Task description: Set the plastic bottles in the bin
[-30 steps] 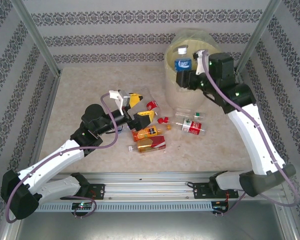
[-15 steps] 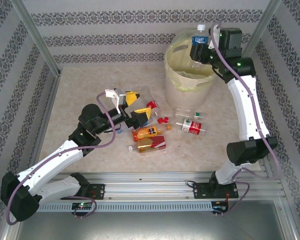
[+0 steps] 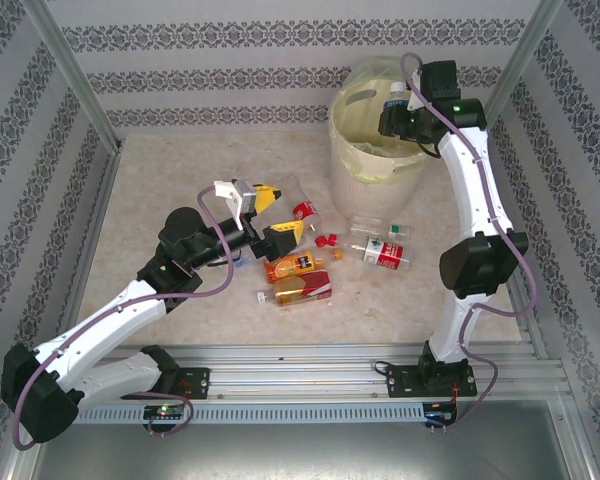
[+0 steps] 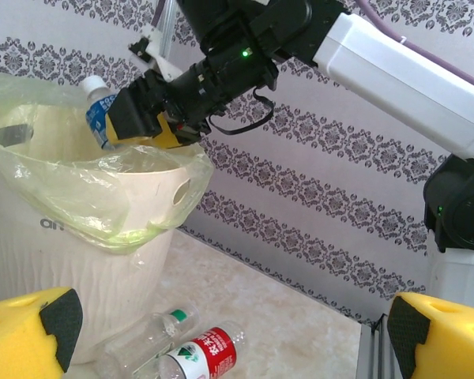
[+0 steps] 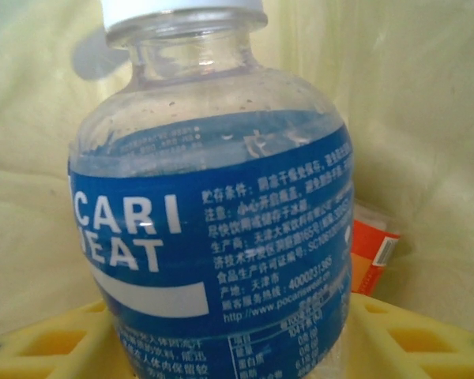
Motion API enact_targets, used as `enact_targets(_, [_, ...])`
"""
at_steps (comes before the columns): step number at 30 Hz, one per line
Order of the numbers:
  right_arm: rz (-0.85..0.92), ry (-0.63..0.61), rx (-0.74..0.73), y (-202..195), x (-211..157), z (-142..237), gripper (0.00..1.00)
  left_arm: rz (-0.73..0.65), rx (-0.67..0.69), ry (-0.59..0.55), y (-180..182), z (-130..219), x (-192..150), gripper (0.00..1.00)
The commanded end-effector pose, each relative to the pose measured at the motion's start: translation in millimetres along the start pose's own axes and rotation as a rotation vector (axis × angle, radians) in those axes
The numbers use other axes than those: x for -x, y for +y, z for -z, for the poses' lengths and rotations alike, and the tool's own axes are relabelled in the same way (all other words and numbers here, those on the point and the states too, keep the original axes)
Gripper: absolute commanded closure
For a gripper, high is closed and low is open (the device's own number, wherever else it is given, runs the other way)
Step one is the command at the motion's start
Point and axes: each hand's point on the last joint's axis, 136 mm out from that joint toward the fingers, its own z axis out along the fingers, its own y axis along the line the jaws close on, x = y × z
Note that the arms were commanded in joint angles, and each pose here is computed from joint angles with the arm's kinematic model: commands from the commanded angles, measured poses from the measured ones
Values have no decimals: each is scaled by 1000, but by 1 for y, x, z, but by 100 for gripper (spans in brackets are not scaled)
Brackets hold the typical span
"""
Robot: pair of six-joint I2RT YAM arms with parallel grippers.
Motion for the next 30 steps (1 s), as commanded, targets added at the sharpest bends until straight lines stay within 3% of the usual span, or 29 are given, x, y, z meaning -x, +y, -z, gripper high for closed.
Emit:
enact_targets(1, [-2,5,-51,-10,1,6,35,-45,-8,-18,-2,1,13,0])
enact_targets(11, [6,-81,-15,1,18,40,13,-69,16,0,2,1,9,0])
enact_targets(17, [49,-166,56,17,20,76,12,-85,19,19,3,1,5,0])
enact_targets(21, [69,-204,77,18,0,98,12,-126,-49,76,-8,0,-3,0])
enact_targets(30, [51,-158,114,9,-92,110,11,-99,-154,191,-20,-8,-23,0])
